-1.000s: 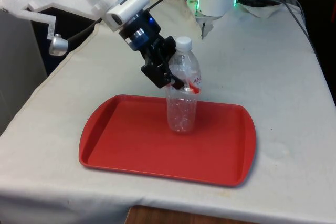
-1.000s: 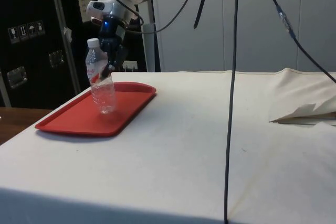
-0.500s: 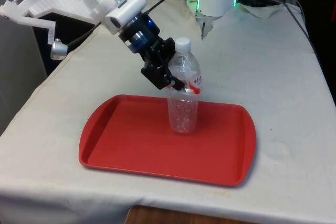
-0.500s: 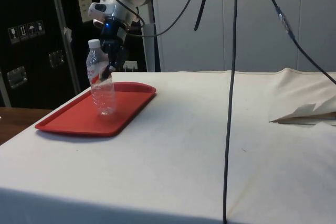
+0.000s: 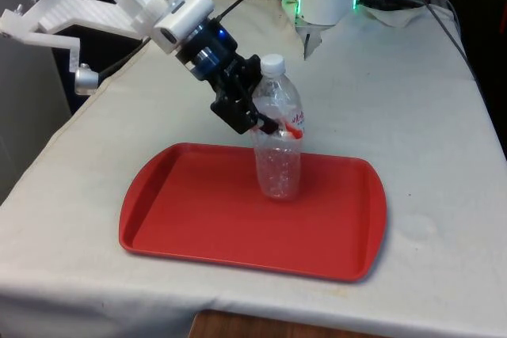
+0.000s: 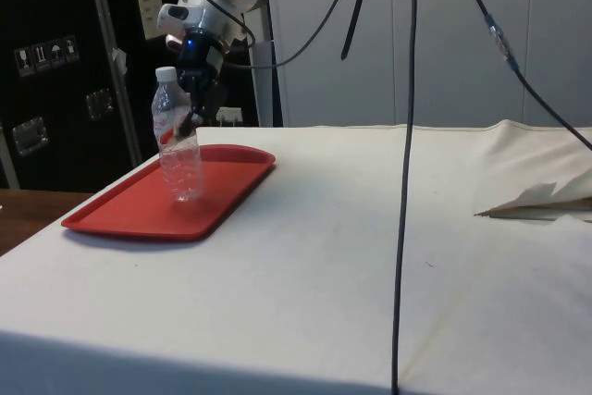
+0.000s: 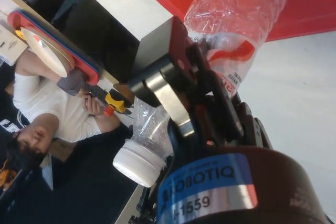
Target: Place the bottle upright on the tray.
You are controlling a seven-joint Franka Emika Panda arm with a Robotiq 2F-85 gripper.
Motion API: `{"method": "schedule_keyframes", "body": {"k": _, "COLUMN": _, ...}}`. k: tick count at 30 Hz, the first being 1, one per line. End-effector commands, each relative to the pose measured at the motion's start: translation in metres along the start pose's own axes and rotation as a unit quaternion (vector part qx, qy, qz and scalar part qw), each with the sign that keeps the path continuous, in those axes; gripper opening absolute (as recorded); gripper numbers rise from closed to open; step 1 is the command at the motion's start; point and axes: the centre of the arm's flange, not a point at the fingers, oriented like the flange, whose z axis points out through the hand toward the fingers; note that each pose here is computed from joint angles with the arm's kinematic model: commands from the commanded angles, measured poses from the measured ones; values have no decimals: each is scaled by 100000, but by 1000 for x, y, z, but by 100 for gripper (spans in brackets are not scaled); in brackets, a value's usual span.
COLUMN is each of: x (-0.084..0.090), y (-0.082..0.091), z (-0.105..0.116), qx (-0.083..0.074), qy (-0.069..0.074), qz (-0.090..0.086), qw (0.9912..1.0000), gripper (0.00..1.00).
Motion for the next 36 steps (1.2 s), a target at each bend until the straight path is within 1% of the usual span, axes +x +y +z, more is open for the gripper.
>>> {"method": "schedule_keyframes", "body": {"k": 1, "x": 0, "y": 1, "z": 1, "qx": 285, "qy": -47, "qz": 257, "qw": 99999, "gripper": 33}}
{"method": "schedule_keyframes", "body": {"k": 4, "x": -1, "y": 1, "z": 1, "qx": 446, "qy": -179, "qz": 479, "qw": 99998, "gripper": 33}}
{"method": "schedule_keyframes", "body": {"k": 5, "x": 0, "y": 0, "z": 1, "qx": 78, "qy": 21, "qz": 283, "qw": 100000, "gripper": 33}}
{"method": "schedule_keyframes", "body": {"k": 6, "x": -2, "y": 1, "z": 1, "qx": 571, "qy": -330, "qz": 738, "qw": 99995, "gripper": 33}}
{"method": "schedule_keyframes", "body": {"k": 7, "x": -2, "y": 1, "z": 1, "qx": 571, "qy": -330, "qz": 738, "qw": 99995, "gripper": 33}}
{"method": "schedule_keyframes", "body": {"k": 12, "x": -2, "y": 0, "z": 3, "qx": 452, "qy": -286, "qz": 675, "qw": 99996, "gripper": 33}}
{"method": "schedule_keyframes", "body": {"k": 13, "x": -3, "y": -1, "z": 2, "qx": 256, "qy": -27, "qz": 658, "qw": 99998, "gripper": 33}}
{"method": "schedule_keyframes", "body": {"k": 14, "x": -3, "y": 0, "z": 2, "qx": 410, "qy": -345, "qz": 688, "qw": 99996, "gripper": 33}}
{"method": "schedule_keyframes", "body": {"k": 21, "x": -6, "y": -1, "z": 5, "qx": 514, "qy": -590, "qz": 769, "qw": 99994, "gripper": 33}}
{"method": "schedule_keyframes", "body": {"k": 22, "x": -5, "y": -2, "z": 4, "qx": 476, "qy": -108, "qz": 759, "qw": 99996, "gripper": 33}}
{"method": "schedule_keyframes", "body": {"k": 23, "x": -6, "y": -1, "z": 6, "qx": 579, "qy": -478, "qz": 802, "qw": 99994, "gripper": 33}}
{"method": "schedule_keyframes", "body": {"k": 29, "x": -6, "y": -2, "z": 6, "qx": 615, "qy": -283, "qz": 792, "qw": 99995, "gripper": 33}}
{"method": "schedule_keyframes", "body": {"k": 30, "x": -6, "y": -2, "z": 6, "qx": 612, "qy": -82, "qz": 799, "qw": 99995, "gripper": 33}}
{"method": "schedule_keyframes", "body": {"k": 31, "x": -6, "y": -2, "z": 6, "qx": 637, "qy": -359, "qz": 815, "qw": 99994, "gripper": 33}}
{"method": "schedule_keyframes", "body": {"k": 36, "x": -9, "y": -2, "z": 9, "qx": 856, "qy": -633, "qz": 1048, "qw": 99989, "gripper": 33}}
